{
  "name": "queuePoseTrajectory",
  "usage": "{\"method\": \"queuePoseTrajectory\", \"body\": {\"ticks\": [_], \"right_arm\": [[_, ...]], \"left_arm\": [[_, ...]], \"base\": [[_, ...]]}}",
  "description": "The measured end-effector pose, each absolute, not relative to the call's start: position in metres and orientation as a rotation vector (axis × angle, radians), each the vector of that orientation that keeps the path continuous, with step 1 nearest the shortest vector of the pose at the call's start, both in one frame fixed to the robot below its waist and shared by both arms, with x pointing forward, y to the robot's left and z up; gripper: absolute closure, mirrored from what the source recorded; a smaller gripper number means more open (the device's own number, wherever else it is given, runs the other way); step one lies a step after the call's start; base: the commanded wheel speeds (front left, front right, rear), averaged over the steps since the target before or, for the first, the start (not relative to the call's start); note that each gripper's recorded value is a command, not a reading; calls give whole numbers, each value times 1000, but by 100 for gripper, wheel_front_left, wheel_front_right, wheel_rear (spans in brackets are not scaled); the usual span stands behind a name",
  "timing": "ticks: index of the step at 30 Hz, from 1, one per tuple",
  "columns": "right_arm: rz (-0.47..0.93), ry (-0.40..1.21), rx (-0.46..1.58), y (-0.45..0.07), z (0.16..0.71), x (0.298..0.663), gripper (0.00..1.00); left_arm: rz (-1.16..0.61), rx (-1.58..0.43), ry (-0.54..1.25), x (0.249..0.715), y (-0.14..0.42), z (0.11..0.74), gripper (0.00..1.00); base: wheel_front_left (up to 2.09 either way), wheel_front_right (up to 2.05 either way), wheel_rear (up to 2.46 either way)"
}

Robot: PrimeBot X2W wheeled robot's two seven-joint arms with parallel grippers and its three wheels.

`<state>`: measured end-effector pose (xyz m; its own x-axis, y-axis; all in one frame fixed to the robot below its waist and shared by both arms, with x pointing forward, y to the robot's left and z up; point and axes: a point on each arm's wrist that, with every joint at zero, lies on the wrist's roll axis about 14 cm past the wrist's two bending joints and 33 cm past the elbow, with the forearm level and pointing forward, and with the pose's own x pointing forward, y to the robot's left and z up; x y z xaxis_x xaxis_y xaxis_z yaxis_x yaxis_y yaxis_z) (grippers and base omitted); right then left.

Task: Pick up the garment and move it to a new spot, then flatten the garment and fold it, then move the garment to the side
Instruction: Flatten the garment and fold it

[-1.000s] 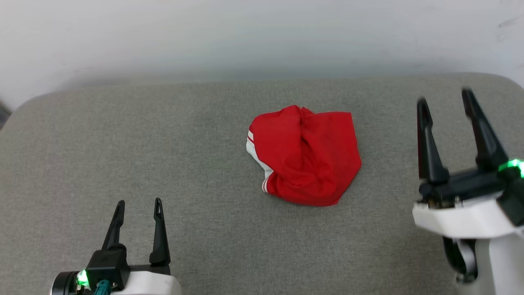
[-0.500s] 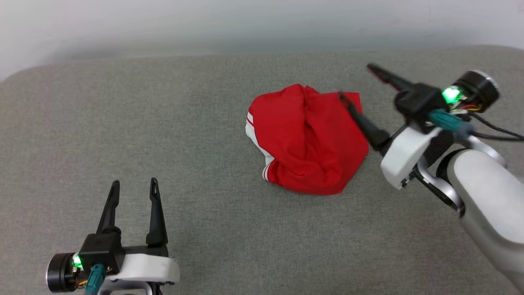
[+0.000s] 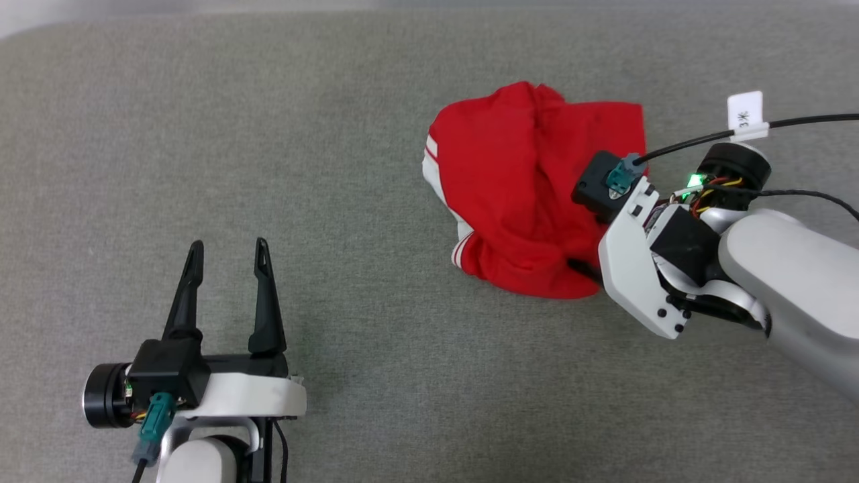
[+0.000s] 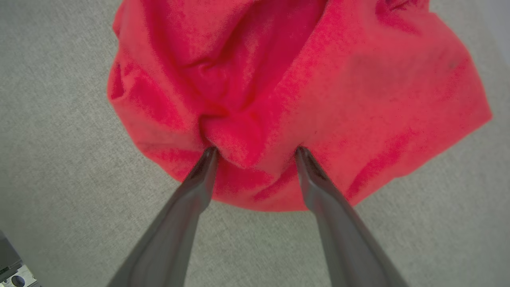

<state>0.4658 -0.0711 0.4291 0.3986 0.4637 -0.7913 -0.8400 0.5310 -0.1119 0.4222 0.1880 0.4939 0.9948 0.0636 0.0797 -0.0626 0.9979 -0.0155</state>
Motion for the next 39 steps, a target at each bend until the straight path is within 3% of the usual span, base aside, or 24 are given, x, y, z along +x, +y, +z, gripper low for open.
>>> {"method": "queuePoseTrajectory", "body": {"ticks": [6,10,11,12,18,26,32,39], "right_arm": [[931,935,-538,-62,382,457,0],[952,955,-524,-56,368,455,0],[955,951,-527,-55,367,454,56],[960,934,-528,-55,369,453,100],[955,812,-480,-60,392,449,100],[805,618,-384,-114,465,459,100],[645,720,-267,-184,451,421,100],[476,938,-190,-240,386,373,100]], "left_arm": [[84,-19,-48,431,194,480,0],[103,-11,-29,432,200,473,0],[106,-10,-28,432,201,472,0],[109,-9,-27,432,202,472,0],[103,-6,-52,428,201,483,0],[67,-15,-93,414,191,501,0],[43,-22,-116,409,183,511,0],[34,-24,-100,406,181,506,0]], "base": [[0,0,0],[0,0,0],[0,0,0],[0,0,0],[0,0,0],[0,0,0],[0,0,0],[0,0,0]]}}
